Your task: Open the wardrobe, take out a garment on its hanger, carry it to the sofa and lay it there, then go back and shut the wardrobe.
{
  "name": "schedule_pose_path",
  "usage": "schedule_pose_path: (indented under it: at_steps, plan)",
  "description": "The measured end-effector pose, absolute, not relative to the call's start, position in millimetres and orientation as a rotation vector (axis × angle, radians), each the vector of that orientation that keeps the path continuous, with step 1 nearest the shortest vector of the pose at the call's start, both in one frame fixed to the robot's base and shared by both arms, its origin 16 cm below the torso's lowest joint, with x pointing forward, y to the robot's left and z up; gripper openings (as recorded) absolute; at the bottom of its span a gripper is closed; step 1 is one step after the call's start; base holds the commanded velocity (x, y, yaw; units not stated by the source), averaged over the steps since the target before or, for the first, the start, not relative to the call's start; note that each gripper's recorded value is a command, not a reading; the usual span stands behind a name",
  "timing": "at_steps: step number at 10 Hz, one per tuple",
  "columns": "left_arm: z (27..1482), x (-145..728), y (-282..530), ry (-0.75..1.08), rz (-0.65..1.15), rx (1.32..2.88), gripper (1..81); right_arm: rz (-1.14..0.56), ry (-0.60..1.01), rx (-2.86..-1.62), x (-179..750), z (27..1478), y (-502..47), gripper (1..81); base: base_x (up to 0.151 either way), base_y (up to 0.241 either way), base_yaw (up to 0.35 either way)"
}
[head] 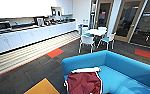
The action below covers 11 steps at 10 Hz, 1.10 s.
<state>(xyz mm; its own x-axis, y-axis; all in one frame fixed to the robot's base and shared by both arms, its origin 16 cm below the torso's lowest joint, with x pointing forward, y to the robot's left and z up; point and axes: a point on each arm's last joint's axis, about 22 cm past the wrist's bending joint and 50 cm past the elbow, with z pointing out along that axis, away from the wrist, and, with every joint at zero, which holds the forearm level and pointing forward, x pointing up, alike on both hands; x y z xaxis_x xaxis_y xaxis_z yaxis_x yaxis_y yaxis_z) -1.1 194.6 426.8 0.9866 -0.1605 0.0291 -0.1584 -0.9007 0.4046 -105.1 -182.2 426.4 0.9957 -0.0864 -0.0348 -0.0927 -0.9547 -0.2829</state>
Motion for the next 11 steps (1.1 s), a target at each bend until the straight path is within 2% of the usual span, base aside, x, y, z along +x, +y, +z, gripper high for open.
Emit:
schedule_pose_path:
  at_steps: [11]
  plan:
    - [426.5, -0.6, 196.2, -0.229, -0.006, 2.717, 81.1, 0.031, 0.132, -2.844, -103.8, 426.6, -175.3, 81.1, 0.000, 0.000, 0.292]
